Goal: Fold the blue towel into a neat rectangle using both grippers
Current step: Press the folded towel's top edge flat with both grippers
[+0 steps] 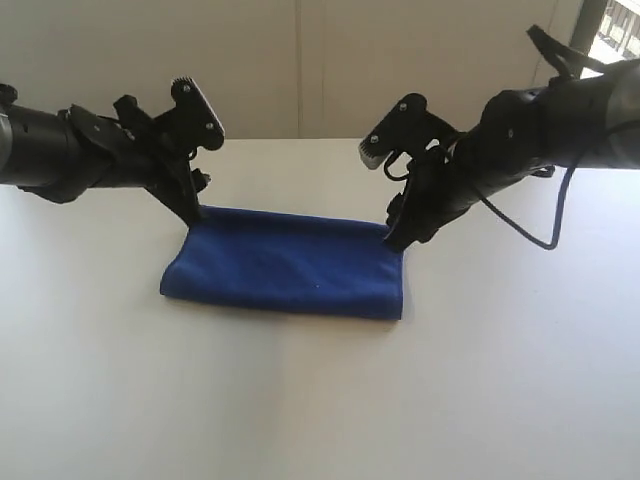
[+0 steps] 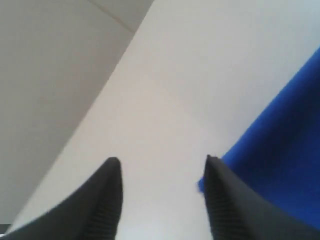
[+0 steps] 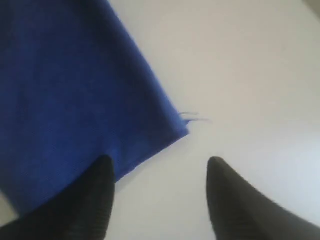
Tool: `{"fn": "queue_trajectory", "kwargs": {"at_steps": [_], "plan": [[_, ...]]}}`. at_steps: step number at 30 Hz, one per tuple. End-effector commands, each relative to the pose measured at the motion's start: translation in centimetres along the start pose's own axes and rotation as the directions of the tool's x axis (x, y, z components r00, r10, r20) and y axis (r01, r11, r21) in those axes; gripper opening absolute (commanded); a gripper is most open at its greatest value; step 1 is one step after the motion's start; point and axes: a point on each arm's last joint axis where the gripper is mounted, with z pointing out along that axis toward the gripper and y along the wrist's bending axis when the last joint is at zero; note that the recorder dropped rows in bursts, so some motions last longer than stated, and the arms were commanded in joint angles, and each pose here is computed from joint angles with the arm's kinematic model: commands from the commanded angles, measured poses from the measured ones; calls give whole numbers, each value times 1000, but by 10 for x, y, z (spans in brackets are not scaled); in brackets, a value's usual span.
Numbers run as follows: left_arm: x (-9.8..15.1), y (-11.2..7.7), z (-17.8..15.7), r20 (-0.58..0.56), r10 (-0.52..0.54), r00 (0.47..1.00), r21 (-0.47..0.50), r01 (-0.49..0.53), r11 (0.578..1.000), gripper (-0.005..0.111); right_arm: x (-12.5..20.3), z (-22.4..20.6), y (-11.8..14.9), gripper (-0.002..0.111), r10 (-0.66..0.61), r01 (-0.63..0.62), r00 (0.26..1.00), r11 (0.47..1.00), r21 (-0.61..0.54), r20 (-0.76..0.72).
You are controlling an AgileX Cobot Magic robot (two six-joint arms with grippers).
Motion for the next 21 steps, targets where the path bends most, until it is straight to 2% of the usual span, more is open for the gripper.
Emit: {"fn": "queue_trajectory", "kwargs": {"at_steps": [1, 2, 3, 4, 5, 6, 9, 10, 12, 17, 21], "plan": [[-22, -21, -23, 80, -216, 973, 322, 180, 930, 13, 7, -6, 11, 26, 161, -173, 983, 975, -143, -93], [-21, -24, -25, 85, -192, 978, 373, 147, 916, 1, 7, -3, 13, 15, 179, -194, 979, 967, -167, -100], [-22, -28, -27, 80, -198, 977, 417, 148, 897, 1, 6, -1, 16, 6, 202, -217, 975, 957, -192, -94], [-21, -30, -28, 44, -242, 969, 447, 197, 873, 0, 5, 1, 19, 0, 213, -227, 973, 947, -226, -84], [-16, -31, -27, -17, -290, 957, 465, 264, 845, 0, 4, 5, 22, 0, 219, -231, 973, 938, -260, -74], [-9, -32, -26, -86, -295, 952, 488, 298, 820, 0, 3, 8, 25, 0, 229, -239, 971, 925, -295, -67], [16, -32, -24, -348, -241, 906, 510, 399, 762, 0, 2, 17, 34, 0, 249, -261, 965, 880, -396, -83], [24, -30, -24, -431, -206, 879, 497, 421, 759, 0, 1, 22, 36, 0, 248, -265, 964, 869, -418, -95], [29, -28, -22, -503, -150, 851, 494, 425, 759, 0, -1, 29, 38, 0, 243, -265, 964, 858, -440, -107], [24, -26, -6, -480, -161, 862, 490, 416, 766, 0, -4, 47, 38, 0, 244, -268, 963, 858, -438, -113], [27, -29, 6, -462, -179, 869, 463, 408, 786, 0, 6, 63, 42, 0, 220, -270, 962, 854, -445, -160]]}}
